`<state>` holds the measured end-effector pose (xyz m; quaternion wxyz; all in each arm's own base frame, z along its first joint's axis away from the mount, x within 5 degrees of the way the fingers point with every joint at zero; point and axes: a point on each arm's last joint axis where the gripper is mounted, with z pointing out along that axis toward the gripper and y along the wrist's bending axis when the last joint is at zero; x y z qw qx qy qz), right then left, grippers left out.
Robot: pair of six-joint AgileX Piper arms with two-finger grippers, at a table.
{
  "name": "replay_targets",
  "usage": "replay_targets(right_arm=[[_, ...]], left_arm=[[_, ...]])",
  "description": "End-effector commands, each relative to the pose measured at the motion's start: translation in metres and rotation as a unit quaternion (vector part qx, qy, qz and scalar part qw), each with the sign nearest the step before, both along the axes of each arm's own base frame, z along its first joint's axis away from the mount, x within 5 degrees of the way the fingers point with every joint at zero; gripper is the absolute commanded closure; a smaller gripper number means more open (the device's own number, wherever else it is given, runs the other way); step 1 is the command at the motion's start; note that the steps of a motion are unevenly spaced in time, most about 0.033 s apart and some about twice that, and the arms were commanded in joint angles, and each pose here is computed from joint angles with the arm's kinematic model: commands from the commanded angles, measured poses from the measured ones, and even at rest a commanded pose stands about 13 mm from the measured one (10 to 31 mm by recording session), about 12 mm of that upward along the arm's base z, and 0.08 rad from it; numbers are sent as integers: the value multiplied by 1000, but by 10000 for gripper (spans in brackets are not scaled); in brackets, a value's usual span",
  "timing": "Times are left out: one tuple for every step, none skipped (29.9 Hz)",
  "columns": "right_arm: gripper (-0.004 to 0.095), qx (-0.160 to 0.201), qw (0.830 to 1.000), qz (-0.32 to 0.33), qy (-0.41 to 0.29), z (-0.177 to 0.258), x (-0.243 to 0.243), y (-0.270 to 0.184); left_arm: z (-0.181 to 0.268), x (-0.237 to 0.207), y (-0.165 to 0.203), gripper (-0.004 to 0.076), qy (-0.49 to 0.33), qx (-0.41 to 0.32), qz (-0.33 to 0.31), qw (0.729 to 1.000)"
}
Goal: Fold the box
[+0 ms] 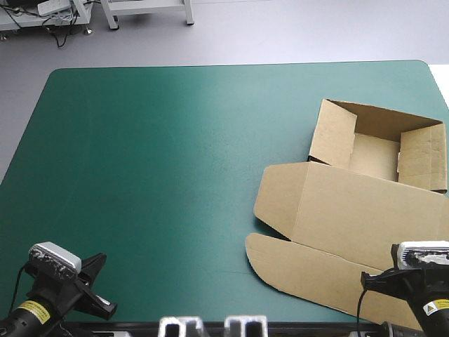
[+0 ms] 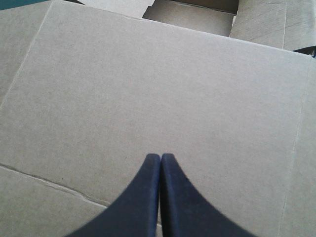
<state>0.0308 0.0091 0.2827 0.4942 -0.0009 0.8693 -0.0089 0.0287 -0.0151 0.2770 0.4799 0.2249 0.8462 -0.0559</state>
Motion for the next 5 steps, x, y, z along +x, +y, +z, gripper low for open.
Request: replay_targets(right_arm=[[921, 3, 999, -2, -36, 12, 3, 0], [921, 3, 999, -2, -36, 12, 3, 0], [921, 3, 999, -2, -36, 12, 3, 0], [921, 3, 999, -2, -36, 12, 3, 0], [921, 3, 999, -2, -36, 12, 3, 0]], left_arm=[[12, 3, -2, 733, -34, -21, -2, 999], [12, 3, -2, 733, -34, -22, -1, 999], [12, 3, -2, 733, -34, -22, -1, 999], [12, 3, -2, 733, -34, -22, -1, 999], [12, 3, -2, 733, -34, -22, -1, 999]])
